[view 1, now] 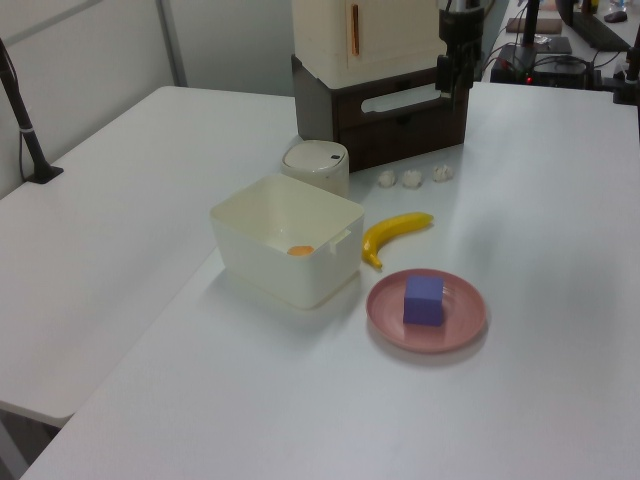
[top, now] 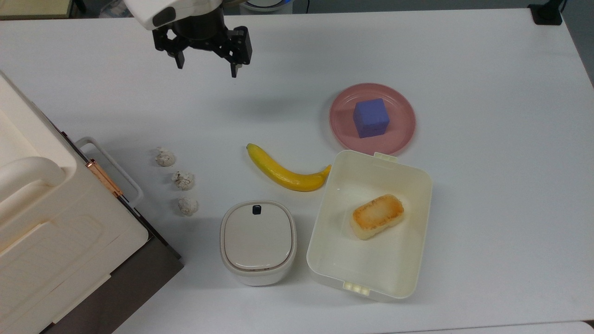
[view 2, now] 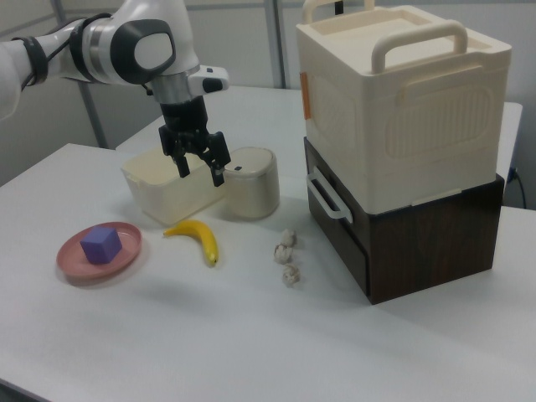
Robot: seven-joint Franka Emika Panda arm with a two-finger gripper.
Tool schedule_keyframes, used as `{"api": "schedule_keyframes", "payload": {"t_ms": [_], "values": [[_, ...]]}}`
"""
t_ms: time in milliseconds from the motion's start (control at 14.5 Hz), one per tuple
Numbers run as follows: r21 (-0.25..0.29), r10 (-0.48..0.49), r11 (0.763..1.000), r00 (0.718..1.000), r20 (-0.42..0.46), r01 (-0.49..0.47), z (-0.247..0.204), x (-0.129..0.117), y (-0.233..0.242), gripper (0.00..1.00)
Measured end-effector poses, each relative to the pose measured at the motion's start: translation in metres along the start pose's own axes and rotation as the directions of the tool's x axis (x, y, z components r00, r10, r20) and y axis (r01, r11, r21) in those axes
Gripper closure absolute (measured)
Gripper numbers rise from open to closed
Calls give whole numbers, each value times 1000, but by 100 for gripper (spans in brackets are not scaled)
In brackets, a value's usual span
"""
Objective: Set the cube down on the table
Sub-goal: 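Move the open gripper toward the purple cube on the pink plate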
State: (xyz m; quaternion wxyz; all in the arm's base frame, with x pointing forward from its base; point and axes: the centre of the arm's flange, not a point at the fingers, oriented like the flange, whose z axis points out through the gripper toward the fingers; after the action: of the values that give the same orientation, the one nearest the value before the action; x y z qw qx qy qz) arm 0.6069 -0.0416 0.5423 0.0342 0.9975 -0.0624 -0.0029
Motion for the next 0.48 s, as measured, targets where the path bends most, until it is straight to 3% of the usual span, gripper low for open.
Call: {"api": "schedule_keyframes", "payload": {"t_ms": [484], "values": [[18,-180,984,981,75,179,36,-20,-114,0]]}}
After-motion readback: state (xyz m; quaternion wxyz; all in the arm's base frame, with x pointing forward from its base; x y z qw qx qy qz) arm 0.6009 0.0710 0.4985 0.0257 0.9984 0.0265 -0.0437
